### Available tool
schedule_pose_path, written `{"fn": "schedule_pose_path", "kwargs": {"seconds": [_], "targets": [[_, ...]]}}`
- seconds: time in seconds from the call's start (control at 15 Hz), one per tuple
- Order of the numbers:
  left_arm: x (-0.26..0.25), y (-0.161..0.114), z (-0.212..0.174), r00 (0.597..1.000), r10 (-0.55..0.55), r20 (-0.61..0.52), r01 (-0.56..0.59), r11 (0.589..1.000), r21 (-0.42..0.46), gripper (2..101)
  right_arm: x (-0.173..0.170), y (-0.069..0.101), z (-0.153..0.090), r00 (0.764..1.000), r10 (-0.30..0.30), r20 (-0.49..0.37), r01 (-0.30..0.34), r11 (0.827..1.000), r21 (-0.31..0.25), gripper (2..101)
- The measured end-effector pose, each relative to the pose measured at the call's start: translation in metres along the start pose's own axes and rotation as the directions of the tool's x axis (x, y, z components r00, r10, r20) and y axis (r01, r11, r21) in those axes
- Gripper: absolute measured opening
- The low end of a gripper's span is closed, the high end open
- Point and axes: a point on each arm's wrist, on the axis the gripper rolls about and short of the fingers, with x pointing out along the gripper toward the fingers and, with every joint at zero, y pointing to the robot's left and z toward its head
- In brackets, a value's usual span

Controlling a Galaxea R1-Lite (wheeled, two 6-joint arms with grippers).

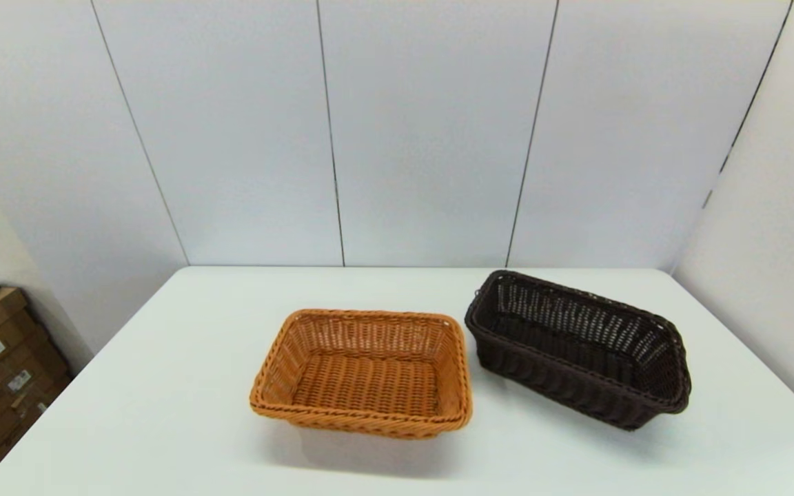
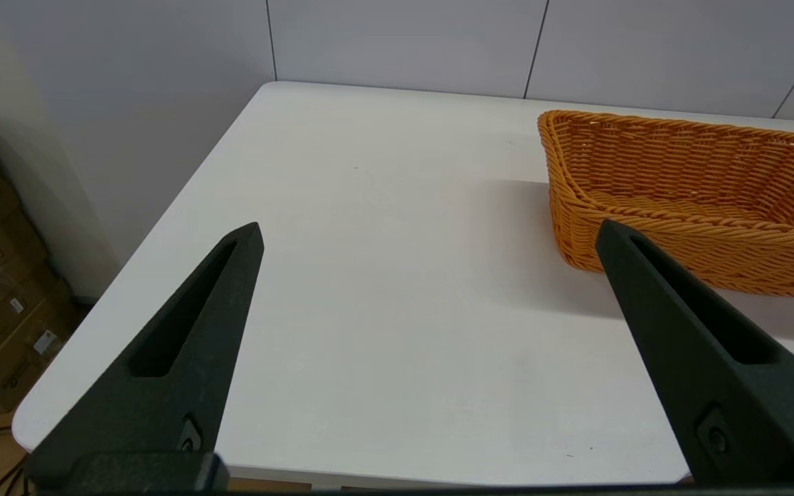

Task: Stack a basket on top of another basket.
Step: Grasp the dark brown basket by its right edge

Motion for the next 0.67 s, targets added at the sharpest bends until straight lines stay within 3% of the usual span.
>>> {"fn": "schedule_pose_path", "kwargs": {"seconds": [0.13, 0.27, 0.4, 0.47, 0.67], "targets": [[0.0, 0.0, 0.0, 1.0, 0.0, 0.0, 0.0, 1.0, 0.0, 97.8, 0.038, 0.012, 0.0, 0.982, -0.036, -0.186, 0.042, 0.999, 0.029, 97.1], [0.0, 0.0, 0.0, 1.0, 0.0, 0.0, 0.0, 1.0, 0.0, 97.8, 0.073, 0.027, -0.01, 0.93, -0.021, -0.367, 0.058, 0.994, 0.089, 97.1], [0.0, 0.0, 0.0, 1.0, 0.0, 0.0, 0.0, 1.0, 0.0, 97.8, 0.102, 0.041, -0.024, 0.855, 0.046, -0.517, 0.063, 0.98, 0.19, 97.1], [0.0, 0.0, 0.0, 1.0, 0.0, 0.0, 0.0, 1.0, 0.0, 97.8, 0.116, 0.046, -0.035, 0.805, 0.073, -0.589, 0.08, 0.97, 0.23, 97.1], [0.0, 0.0, 0.0, 1.0, 0.0, 0.0, 0.0, 1.0, 0.0, 97.8, 0.149, 0.048, -0.064, 0.672, 0.134, -0.729, 0.121, 0.95, 0.286, 97.1]]}}
